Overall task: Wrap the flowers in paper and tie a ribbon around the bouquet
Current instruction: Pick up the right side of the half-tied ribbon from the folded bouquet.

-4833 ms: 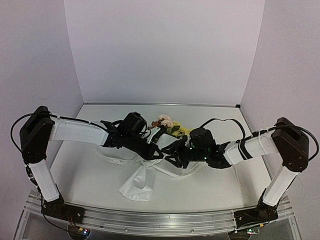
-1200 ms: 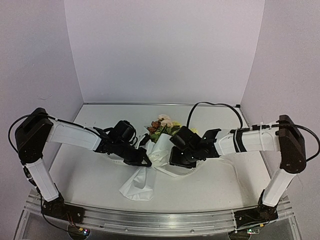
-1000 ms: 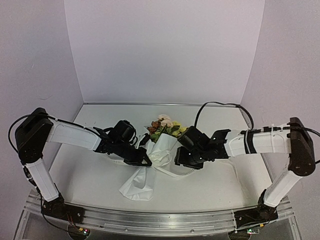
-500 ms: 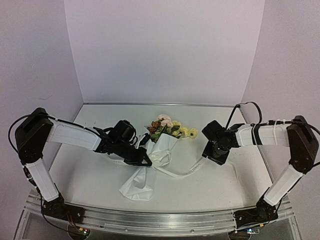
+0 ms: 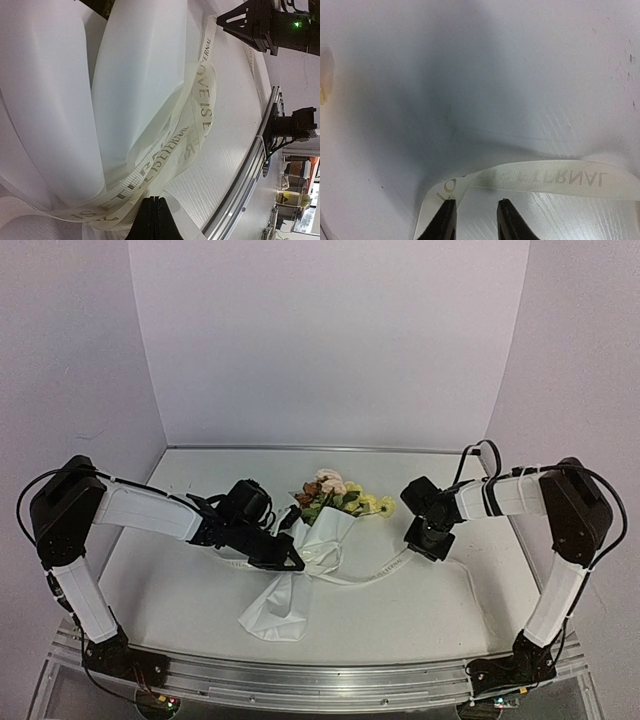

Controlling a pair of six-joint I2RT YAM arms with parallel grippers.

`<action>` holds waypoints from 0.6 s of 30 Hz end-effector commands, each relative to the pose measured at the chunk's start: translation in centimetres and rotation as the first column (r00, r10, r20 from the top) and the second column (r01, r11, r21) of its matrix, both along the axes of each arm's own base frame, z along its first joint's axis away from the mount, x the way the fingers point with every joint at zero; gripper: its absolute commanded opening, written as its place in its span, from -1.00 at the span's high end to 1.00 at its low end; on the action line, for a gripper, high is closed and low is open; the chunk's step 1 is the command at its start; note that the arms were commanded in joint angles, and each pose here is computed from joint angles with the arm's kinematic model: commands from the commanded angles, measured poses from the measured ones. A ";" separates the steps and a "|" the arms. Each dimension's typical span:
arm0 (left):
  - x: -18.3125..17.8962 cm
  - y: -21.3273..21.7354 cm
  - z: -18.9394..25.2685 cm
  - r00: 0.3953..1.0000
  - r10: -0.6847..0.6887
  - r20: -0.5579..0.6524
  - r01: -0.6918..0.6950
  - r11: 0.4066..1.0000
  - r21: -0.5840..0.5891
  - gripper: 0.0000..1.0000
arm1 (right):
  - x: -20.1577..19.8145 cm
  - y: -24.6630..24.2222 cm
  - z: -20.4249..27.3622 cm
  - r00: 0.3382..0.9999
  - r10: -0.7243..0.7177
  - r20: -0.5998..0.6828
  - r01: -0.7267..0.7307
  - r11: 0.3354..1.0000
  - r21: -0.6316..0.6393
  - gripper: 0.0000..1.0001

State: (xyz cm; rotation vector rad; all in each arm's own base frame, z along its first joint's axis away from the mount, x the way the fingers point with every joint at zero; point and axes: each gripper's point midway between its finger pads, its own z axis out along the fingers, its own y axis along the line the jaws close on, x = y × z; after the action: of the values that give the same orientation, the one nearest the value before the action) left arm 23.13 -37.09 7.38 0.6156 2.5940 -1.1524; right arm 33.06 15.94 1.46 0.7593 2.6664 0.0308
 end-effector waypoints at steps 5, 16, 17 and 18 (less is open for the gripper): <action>0.1 -0.8 2.0 0.997 -0.043 0.059 0.046 0.998 -0.052 1.00 | 2.3 1.6 1.0 0.999 0.025 0.044 -0.026 0.999 0.025 1.00; -0.2 -1.3 3.5 0.992 -0.086 0.091 0.093 0.993 -0.074 1.00 | 2.6 2.2 3.1 0.995 0.029 0.092 -0.031 0.999 0.028 0.76; -0.2 -1.3 3.5 0.992 -0.087 0.090 0.094 0.993 -0.075 1.00 | 2.4 2.0 3.0 0.996 0.026 0.088 -0.028 0.999 0.020 0.51; -0.2 -1.3 3.5 0.992 -0.087 0.091 0.094 0.993 -0.075 1.00 | 2.2 1.8 2.9 0.996 0.020 0.085 -0.021 1.000 0.018 0.33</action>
State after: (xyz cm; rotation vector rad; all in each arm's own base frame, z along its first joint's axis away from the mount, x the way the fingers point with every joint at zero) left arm 22.67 -37.31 7.68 0.7000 2.5605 -1.1711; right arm 35.00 18.34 2.48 0.7110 2.6484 0.1046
